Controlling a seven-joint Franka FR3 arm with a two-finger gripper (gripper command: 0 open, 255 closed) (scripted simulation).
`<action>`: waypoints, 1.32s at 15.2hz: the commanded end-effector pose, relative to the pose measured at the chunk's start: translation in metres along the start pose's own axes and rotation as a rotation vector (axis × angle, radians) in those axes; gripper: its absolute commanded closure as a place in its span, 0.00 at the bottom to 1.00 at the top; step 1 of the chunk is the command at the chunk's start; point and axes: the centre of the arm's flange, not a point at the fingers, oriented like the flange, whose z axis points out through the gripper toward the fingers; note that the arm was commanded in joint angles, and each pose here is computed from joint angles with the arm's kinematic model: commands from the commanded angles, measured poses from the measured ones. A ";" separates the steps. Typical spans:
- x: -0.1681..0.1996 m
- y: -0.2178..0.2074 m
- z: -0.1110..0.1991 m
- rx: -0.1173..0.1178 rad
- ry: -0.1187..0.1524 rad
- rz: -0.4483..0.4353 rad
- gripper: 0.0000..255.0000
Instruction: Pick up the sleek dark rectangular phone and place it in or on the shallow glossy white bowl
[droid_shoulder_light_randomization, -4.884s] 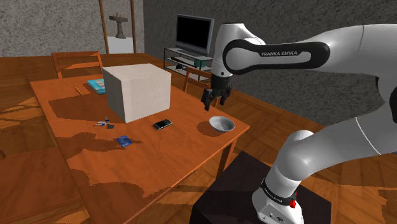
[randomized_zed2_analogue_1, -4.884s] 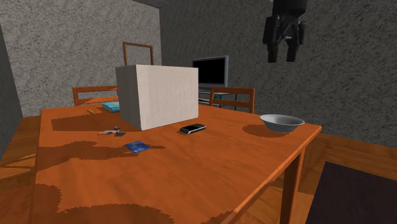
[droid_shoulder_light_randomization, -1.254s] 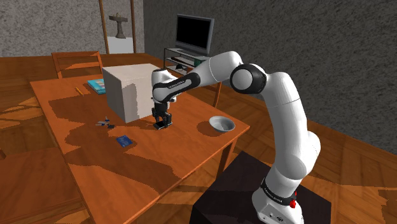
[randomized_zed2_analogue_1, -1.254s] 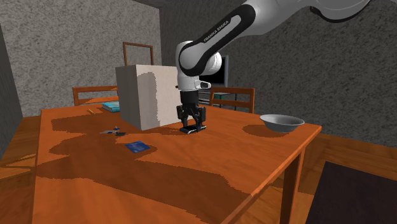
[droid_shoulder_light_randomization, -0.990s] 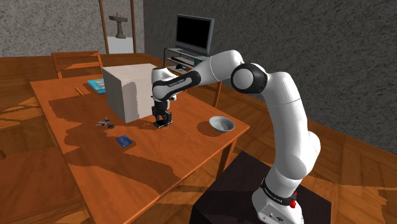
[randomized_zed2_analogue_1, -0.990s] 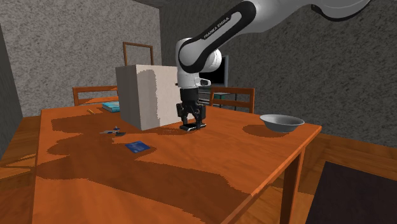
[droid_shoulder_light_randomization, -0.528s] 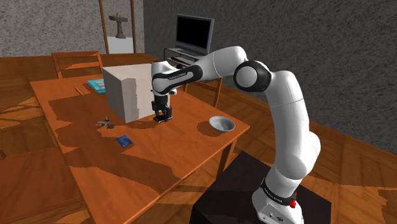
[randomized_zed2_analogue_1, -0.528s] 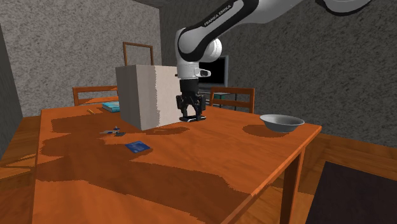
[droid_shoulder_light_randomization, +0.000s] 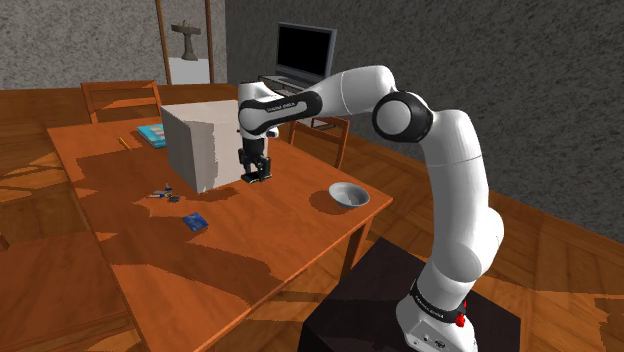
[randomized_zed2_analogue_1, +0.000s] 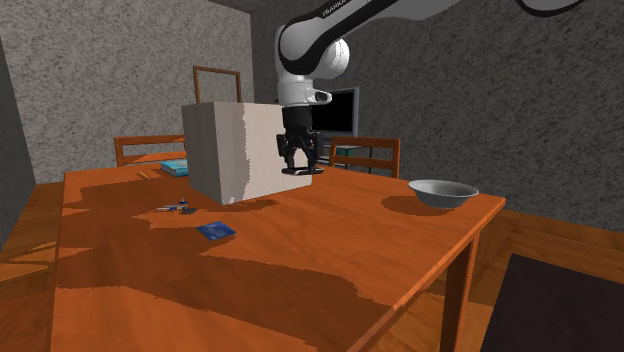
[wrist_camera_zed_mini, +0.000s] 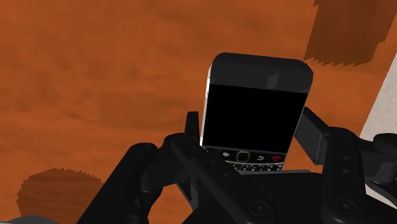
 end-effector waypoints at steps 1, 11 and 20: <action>0.001 0.001 -0.011 0.000 0.000 0.000 1.00; 0.042 0.054 -0.030 0.000 0.000 0.000 1.00; 0.117 0.147 -0.025 0.000 0.000 0.000 1.00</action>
